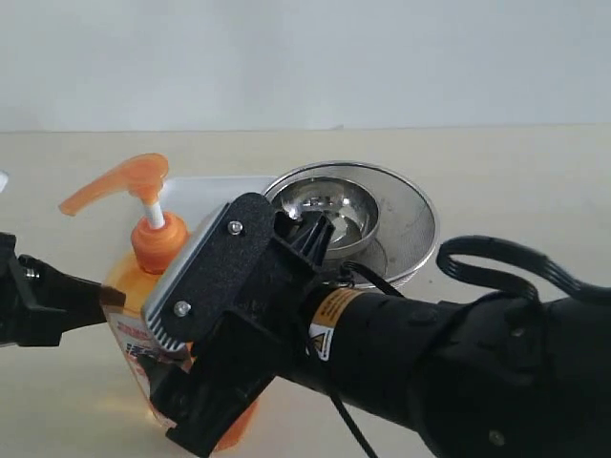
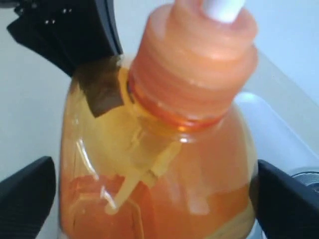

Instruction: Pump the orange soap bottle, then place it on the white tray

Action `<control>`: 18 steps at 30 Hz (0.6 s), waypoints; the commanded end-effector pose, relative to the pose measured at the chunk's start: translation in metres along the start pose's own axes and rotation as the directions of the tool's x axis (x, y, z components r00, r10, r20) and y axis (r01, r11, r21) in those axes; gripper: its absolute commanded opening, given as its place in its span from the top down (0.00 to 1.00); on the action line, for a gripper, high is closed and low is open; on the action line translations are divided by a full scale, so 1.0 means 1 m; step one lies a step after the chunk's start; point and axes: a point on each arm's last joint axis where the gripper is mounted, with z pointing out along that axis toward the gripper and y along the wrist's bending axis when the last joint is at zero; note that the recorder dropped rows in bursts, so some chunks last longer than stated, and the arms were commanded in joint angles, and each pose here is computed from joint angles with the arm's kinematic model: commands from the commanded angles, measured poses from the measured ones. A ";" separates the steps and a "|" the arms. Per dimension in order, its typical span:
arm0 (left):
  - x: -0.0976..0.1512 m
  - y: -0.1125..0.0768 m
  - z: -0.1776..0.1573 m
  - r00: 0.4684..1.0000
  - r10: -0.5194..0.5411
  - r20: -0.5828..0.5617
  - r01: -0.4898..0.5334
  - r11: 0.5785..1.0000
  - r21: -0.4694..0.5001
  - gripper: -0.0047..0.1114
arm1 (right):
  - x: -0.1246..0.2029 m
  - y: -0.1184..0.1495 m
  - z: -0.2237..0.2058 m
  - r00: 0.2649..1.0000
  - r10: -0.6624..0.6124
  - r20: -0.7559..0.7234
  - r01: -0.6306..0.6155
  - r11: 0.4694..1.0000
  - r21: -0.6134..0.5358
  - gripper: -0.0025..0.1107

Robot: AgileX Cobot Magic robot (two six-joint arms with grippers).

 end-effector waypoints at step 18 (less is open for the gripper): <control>0.004 -0.005 0.002 0.999 -0.016 0.030 0.014 0.998 0.057 0.92 | -0.001 0.000 0.009 0.993 0.073 0.092 -0.076 0.997 0.030 0.29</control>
